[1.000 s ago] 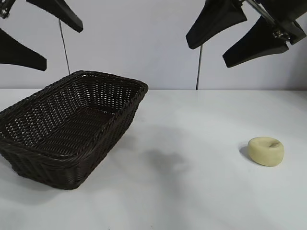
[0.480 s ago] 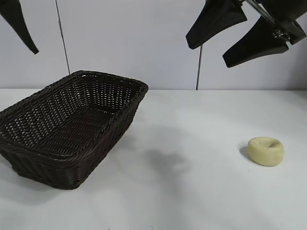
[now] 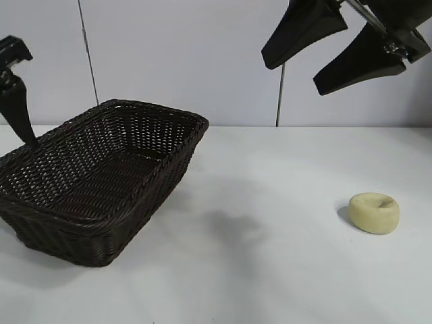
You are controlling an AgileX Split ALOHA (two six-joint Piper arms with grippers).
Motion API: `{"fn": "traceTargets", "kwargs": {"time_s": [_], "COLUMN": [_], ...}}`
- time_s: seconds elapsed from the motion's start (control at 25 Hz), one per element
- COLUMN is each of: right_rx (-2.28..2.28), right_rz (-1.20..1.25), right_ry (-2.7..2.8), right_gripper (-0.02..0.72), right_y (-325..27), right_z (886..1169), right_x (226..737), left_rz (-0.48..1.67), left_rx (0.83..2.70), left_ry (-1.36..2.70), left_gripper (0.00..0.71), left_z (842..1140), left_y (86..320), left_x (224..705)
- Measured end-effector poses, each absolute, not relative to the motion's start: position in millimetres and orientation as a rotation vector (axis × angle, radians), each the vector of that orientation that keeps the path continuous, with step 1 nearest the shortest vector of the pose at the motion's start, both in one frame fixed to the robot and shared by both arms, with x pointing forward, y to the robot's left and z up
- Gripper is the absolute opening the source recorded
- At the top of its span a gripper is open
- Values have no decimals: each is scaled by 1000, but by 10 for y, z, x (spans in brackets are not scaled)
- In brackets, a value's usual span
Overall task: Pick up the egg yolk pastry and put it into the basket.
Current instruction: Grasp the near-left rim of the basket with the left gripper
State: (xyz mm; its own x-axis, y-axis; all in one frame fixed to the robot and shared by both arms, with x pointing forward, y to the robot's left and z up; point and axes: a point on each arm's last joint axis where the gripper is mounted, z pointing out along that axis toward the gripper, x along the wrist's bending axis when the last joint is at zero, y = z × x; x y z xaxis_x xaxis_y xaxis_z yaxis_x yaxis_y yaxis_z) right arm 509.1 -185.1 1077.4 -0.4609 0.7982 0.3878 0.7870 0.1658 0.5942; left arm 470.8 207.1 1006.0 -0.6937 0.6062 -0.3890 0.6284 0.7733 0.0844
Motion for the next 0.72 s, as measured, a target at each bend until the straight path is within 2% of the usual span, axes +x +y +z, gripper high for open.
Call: {"fn": "traceTargets", "kwargs": {"time_s": [0.12, 0.72], "right_rx": [1626, 1632], "right_rz": [1202, 1203], "right_ry": [2386, 2383], "right_gripper": [568, 568], "right_y": [-1851, -1851], "right_z": [10774, 10774], "right_x": [5091, 5091], "left_rz": [-77, -84], "left_rx": [919, 850], "left_ry": [2571, 2524], "left_gripper": [541, 541], "left_z": [9962, 9958], "left_y": [2087, 2067], "left_x": [4673, 4735]}}
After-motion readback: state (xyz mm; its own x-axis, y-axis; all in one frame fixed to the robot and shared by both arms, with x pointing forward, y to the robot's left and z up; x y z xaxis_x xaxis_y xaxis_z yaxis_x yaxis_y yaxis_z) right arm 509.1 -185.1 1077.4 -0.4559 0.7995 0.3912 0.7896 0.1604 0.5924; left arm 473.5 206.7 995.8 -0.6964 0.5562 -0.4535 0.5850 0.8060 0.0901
